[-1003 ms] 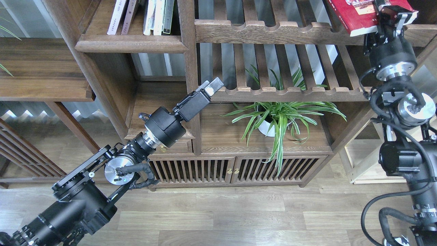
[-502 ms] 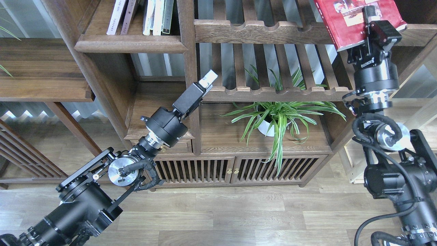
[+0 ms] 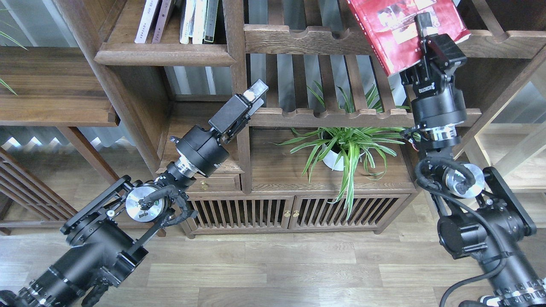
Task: Organize books on shelf
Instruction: 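Grasp the red book with the right gripper and pull it outward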
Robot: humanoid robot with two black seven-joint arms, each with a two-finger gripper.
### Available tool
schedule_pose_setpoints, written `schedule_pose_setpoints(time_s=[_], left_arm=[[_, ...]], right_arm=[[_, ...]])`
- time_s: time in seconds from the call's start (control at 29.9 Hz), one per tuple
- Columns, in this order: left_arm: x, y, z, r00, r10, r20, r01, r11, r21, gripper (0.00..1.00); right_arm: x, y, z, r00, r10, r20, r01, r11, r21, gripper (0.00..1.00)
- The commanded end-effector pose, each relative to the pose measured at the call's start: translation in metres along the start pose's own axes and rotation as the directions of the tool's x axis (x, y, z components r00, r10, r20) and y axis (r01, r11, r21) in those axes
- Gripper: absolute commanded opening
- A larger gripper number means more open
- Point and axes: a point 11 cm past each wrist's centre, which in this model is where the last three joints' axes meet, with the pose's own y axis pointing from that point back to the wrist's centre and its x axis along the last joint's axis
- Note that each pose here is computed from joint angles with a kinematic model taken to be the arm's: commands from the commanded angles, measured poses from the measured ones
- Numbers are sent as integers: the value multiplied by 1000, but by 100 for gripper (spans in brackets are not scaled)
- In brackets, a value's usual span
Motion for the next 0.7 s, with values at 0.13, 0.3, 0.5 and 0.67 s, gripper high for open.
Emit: schedule_pose_setpoints(time_s=[0.13,0.3,0.5,0.67], left_arm=[[-5,-5,2,999,-20,-26,21,1000,15,98],[-7,-7,-2,999,-28,-31,29,999,21,98],[-8,-8,-5,999,-29,-31,30,999,29,98],[-10,-10,-1,999,-35,-26,35,999,23,98]], right_arm=[[5,2,16,1000,15,14,-14,999,-43,4],[8,4,27,999,28,21,-26,997,-78,4],[9,5,41,999,30,36,-25,993,-113,4],[12,7,54,998,40,51,-32,989,-146,4]])
